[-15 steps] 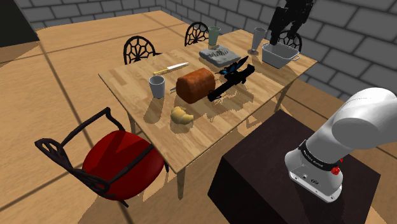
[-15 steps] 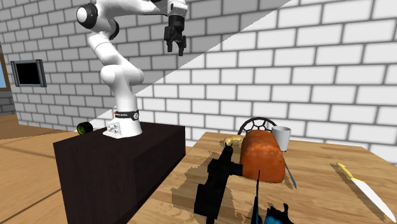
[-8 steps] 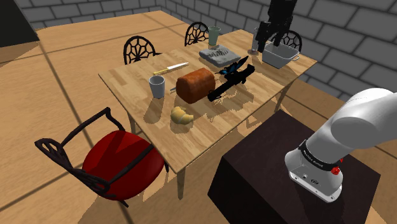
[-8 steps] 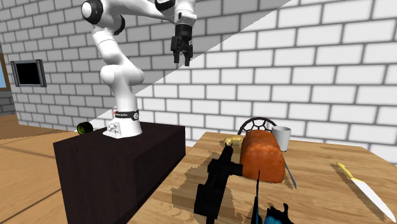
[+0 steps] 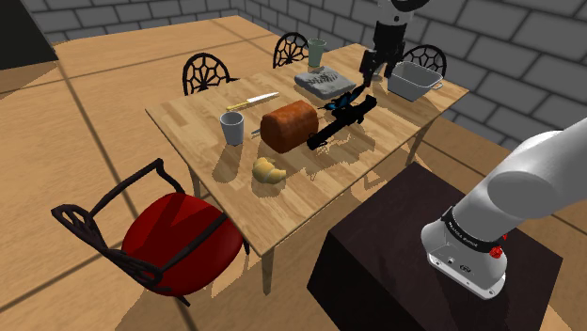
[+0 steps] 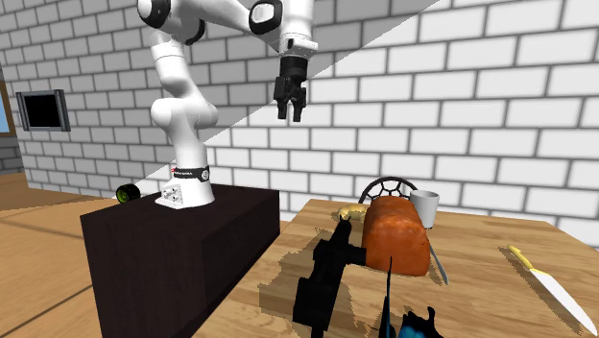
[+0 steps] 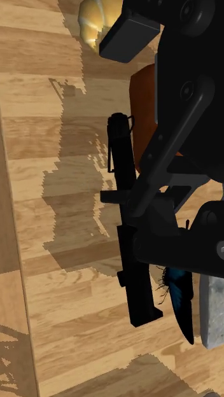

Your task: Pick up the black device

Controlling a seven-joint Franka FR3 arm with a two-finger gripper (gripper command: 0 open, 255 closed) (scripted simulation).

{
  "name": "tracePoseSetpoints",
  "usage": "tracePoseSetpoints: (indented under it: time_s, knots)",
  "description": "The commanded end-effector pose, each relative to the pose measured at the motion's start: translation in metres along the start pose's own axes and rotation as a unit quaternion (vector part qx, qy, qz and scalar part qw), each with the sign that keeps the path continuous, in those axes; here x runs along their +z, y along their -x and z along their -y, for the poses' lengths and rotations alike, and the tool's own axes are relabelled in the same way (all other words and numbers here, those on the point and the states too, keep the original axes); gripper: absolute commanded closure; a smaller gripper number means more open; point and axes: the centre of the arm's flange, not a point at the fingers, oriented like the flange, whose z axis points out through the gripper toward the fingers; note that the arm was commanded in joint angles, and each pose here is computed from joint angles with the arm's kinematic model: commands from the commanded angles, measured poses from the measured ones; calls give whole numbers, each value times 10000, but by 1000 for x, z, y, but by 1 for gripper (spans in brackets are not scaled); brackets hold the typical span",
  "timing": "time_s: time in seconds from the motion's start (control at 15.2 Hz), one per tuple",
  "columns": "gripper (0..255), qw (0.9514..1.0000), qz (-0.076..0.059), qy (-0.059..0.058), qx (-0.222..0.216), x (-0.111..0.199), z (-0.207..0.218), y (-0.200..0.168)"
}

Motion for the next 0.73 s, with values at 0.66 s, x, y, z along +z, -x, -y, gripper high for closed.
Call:
tracePoseSetpoints:
  time_s: [0.66]
  knots:
    - [0,9999,80,86,-127,106,-47,-107]
